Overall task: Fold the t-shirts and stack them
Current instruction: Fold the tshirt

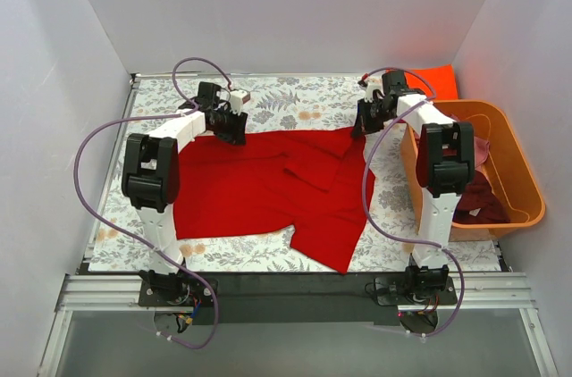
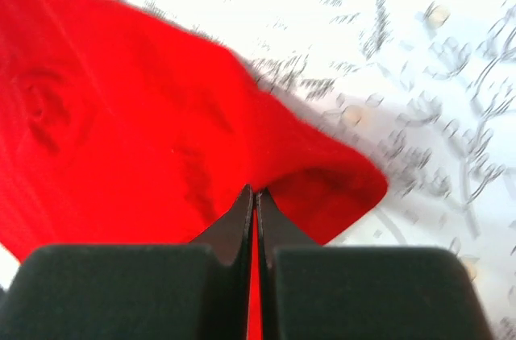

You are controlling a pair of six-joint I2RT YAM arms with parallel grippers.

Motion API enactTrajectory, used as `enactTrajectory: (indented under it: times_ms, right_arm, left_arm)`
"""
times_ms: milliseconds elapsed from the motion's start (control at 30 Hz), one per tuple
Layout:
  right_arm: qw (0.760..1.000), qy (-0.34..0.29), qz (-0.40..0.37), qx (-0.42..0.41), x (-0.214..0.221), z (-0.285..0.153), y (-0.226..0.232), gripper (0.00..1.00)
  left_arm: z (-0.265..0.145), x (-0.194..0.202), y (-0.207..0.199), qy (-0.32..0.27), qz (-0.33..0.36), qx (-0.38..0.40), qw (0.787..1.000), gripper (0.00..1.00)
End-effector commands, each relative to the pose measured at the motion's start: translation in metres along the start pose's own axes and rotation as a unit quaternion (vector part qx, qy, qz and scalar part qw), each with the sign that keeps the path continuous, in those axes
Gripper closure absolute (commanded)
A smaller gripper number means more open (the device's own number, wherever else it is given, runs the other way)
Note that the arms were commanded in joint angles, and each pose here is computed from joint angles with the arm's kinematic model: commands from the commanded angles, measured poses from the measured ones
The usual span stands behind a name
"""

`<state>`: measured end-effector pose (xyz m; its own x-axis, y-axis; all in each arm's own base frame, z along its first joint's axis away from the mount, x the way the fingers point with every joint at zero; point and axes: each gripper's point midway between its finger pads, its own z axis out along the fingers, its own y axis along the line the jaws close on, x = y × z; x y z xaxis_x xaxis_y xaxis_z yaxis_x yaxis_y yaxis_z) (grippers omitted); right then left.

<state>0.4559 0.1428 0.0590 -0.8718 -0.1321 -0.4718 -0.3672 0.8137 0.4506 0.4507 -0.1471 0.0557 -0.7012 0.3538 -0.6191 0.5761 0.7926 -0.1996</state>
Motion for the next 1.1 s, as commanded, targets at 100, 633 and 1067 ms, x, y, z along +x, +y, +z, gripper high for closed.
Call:
enactTrajectory:
  times_ms: [100,633,1067]
  right_arm:
    - [0.998,-0.059,-0.031,0.015,-0.041,0.005,-0.012,0.99]
    - [0.992,-0.050,-0.073,0.088,-0.053,-0.014,-0.025,0.74]
    - [0.985,-0.030,-0.165,0.028,-0.048,0.002,0.050,0.64]
  left_arm:
    - [0.003,0.006,0.015,0.002,-0.004,-0.024,1.000,0.65]
    - [-0.080,0.009,0.094,-0.045,-0.106,-0.070,0.991,0.64]
    - [-0.105,0.048,0.158,-0.042,-0.189,-0.105,0.976,0.64]
